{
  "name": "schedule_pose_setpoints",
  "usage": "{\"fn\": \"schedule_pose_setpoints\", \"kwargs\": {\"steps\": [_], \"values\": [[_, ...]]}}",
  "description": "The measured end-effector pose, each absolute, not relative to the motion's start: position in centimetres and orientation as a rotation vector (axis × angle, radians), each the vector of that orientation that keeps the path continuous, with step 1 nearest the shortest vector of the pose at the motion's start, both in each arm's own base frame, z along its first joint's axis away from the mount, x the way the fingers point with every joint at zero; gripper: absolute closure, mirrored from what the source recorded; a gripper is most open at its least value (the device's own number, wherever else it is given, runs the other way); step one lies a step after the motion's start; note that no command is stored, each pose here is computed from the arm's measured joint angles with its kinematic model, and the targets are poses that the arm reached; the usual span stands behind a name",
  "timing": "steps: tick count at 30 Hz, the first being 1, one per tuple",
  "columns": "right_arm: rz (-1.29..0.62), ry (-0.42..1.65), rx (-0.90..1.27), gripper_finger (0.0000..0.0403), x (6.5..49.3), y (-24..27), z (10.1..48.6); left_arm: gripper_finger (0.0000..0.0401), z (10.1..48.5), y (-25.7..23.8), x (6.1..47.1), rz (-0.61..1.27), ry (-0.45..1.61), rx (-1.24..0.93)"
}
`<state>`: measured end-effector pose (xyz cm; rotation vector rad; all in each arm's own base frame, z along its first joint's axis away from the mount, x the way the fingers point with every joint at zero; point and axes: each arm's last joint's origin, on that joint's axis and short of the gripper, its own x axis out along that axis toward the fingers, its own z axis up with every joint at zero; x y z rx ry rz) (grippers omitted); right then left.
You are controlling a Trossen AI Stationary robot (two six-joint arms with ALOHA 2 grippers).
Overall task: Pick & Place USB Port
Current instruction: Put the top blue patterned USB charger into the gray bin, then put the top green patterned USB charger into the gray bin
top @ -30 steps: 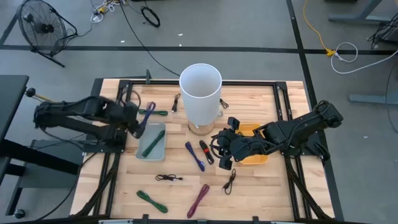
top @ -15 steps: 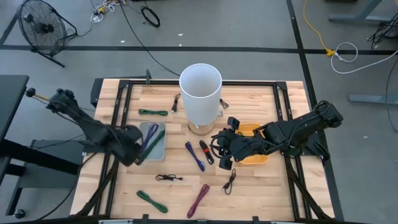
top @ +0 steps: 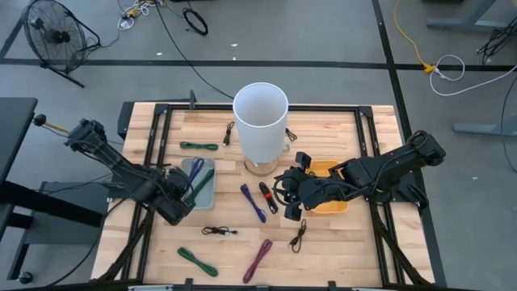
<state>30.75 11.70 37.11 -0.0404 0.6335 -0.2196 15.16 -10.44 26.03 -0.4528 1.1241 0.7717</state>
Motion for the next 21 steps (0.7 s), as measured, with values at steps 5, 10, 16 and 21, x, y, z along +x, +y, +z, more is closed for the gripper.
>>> {"fn": "schedule_pose_setpoints", "kwargs": {"steps": [5,10,16,21], "values": [[-0.219,0.634,-0.041,0.0256,30.75,11.71,37.11,0.0374,26.04,-10.43,15.16,0.761,1.124,-0.430],[-0.219,0.634,-0.041,0.0256,30.76,11.72,37.09,0.0358,26.07,-10.37,15.21,0.761,1.105,-0.411],[-0.219,0.634,-0.041,0.0256,30.76,11.72,37.09,0.0355,26.11,-10.31,15.26,0.767,1.075,-0.394],[-0.219,0.634,-0.041,0.0256,30.76,11.72,37.09,0.0354,26.15,-10.25,15.30,0.772,1.054,-0.384]]}}
